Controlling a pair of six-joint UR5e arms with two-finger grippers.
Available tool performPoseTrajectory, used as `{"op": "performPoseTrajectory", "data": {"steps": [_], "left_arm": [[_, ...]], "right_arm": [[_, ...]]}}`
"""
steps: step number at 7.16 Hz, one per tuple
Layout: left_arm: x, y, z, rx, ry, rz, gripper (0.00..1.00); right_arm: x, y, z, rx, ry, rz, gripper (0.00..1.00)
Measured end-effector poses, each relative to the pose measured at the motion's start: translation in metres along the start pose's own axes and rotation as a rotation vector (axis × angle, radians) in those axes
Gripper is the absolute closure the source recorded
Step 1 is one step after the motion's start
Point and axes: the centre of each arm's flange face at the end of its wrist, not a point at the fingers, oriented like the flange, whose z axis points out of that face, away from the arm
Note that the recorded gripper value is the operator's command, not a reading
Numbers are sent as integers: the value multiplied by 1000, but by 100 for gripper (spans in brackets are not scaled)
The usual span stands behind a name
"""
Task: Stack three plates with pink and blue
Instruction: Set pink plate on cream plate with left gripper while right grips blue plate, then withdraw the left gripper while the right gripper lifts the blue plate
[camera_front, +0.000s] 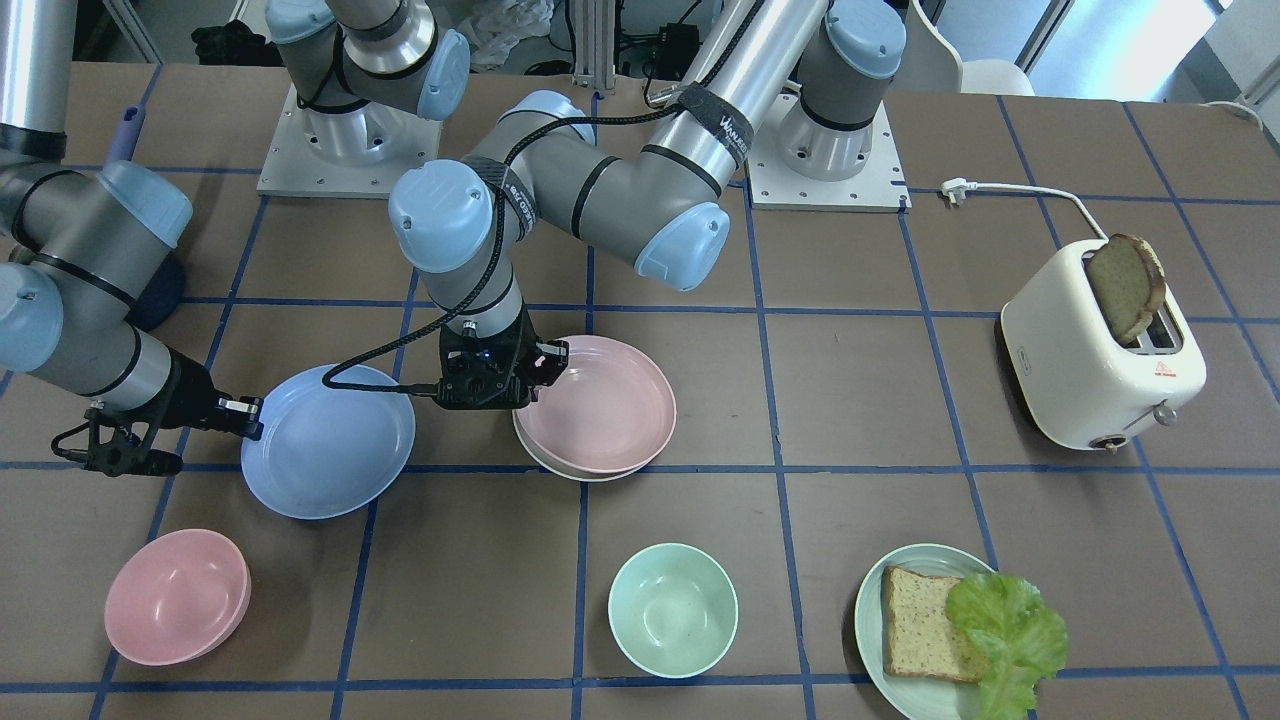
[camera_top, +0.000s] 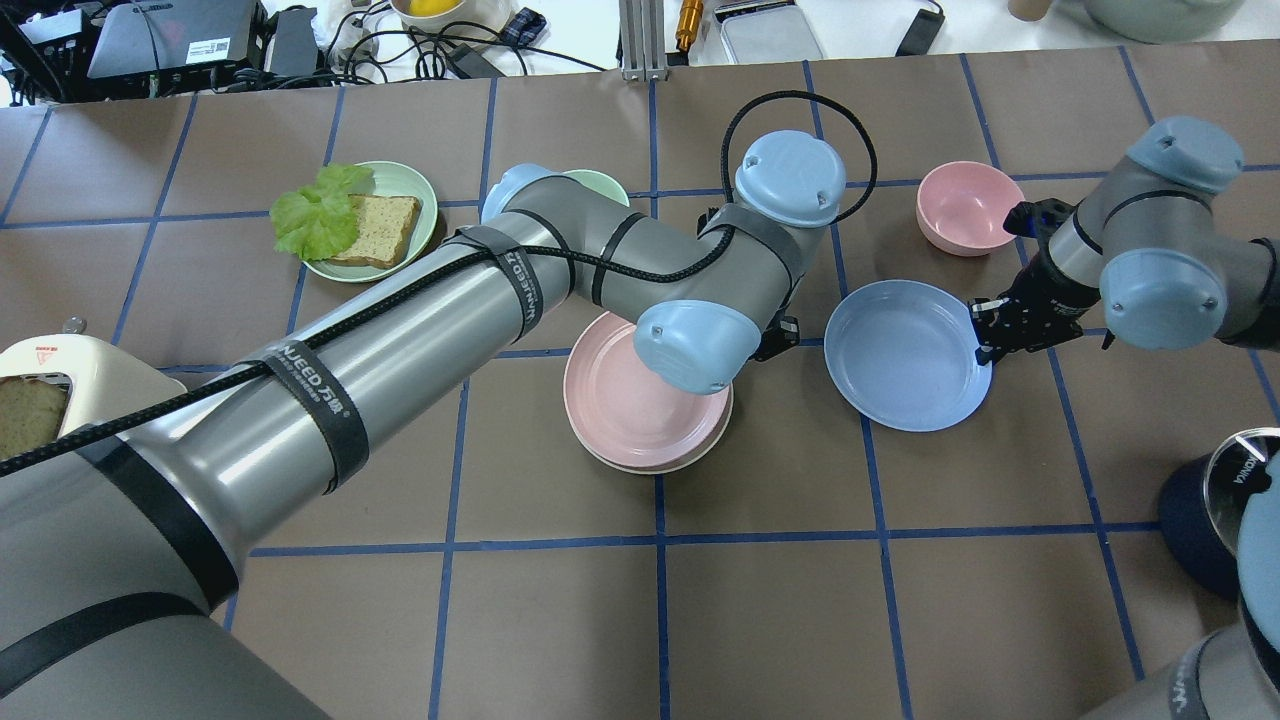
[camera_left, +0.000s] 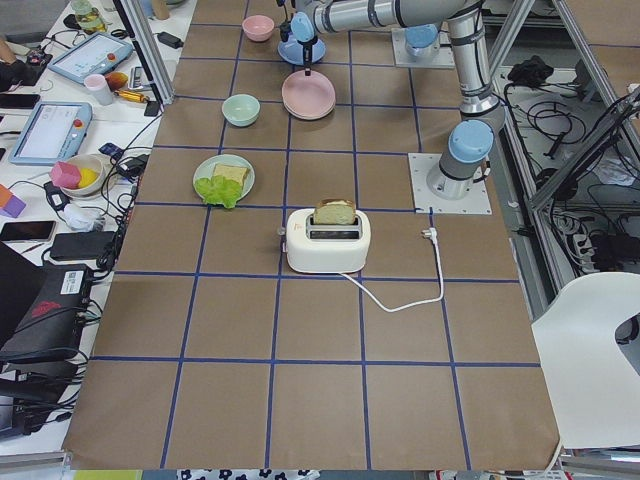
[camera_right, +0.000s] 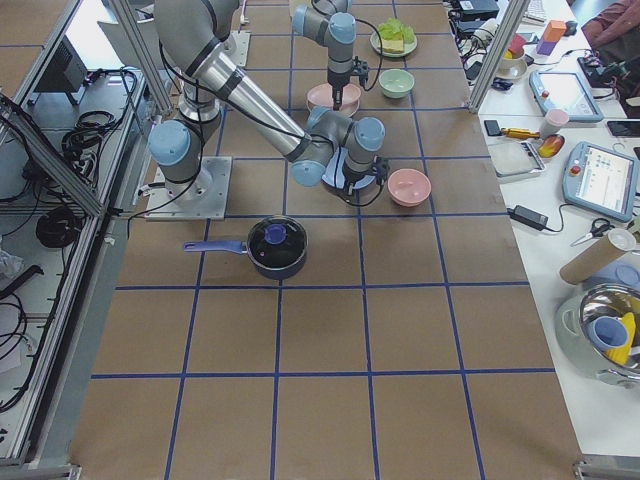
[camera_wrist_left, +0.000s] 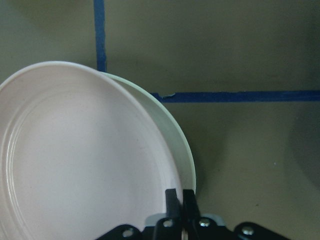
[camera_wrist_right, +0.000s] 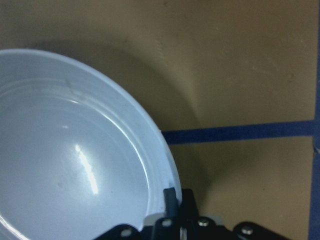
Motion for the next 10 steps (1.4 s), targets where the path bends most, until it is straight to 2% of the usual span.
{"op": "performPoseTrajectory", "data": {"steps": [3, 5, 7, 9, 10], "left_arm": [[-30, -23, -38, 58, 29, -28, 0], [-87, -61, -78, 97, 70, -79, 0], [-161, -81, -123, 95, 143, -109, 0], [-233, -79, -175, 110, 237, -129, 0], [-257, -67, -200, 119, 248, -140, 0]], "right_arm": [[-10, -18, -31, 10, -2, -21, 100], [-21, -34, -65, -4, -1, -37, 100], [-58, -40, -99, -2, 17, -70, 100], [-113, -31, -118, 11, 33, -42, 100], [-148, -21, -123, 20, 41, -21, 100]]}}
